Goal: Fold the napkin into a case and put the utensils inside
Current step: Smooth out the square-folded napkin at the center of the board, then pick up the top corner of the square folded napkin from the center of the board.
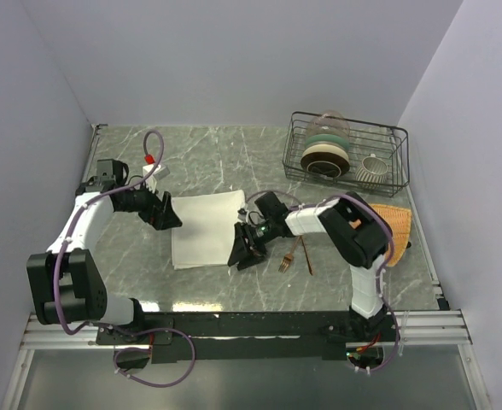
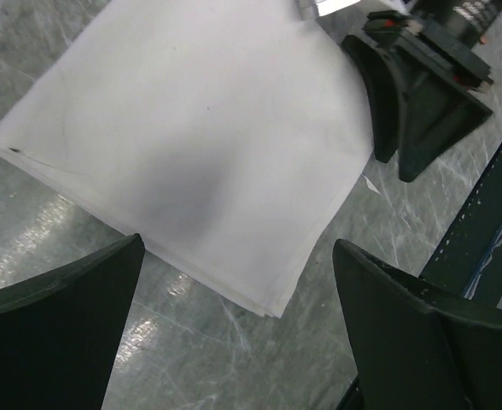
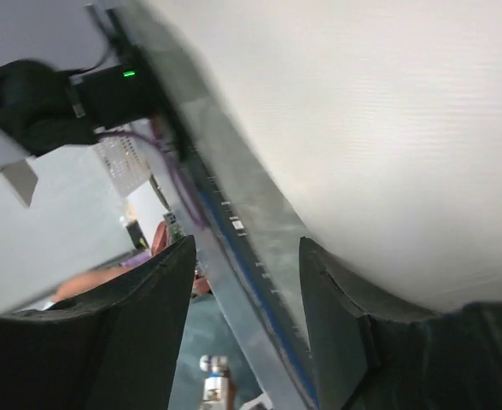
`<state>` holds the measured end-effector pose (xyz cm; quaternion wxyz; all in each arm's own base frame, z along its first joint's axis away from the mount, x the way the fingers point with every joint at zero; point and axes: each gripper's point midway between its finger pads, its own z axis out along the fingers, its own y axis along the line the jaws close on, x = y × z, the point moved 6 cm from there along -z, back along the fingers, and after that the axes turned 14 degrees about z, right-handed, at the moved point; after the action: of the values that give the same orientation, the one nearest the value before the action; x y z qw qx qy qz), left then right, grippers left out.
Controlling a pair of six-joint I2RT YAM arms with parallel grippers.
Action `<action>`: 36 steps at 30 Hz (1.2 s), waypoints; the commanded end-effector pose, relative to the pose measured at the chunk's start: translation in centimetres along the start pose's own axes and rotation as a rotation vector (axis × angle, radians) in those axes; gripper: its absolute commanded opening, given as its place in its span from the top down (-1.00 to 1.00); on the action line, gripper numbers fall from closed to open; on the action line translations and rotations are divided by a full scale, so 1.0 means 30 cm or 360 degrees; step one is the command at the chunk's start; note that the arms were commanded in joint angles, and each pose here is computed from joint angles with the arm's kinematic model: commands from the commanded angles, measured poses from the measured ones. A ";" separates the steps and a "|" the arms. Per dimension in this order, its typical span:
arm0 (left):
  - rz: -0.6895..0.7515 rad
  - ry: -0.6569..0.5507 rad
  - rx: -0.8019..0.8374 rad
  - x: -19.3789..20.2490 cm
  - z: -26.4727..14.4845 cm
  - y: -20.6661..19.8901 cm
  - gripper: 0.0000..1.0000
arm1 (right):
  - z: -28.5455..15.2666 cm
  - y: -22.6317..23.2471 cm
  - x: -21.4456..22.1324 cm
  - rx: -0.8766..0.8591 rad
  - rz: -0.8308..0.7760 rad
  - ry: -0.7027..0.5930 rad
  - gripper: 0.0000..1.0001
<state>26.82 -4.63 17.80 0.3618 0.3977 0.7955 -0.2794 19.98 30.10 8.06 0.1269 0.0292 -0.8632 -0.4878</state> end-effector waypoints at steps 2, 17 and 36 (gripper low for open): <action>0.0045 -0.0036 0.0068 0.006 -0.001 -0.032 -0.99 | 0.037 -0.069 -0.078 0.0005 0.0130 -0.0059 -0.25; 0.1177 0.0342 0.0369 0.142 -0.056 -0.109 0.15 | -0.146 0.196 -0.037 -0.0052 -0.0263 -0.0048 -0.25; 0.1447 0.0486 0.0457 0.277 0.156 -0.182 0.26 | -0.224 0.154 -0.124 0.0142 -0.0363 -0.0242 -0.23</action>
<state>18.95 -6.83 9.30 0.2427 0.7825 0.5502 -0.1614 24.55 27.70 13.63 0.0299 0.0807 -0.8817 -0.4638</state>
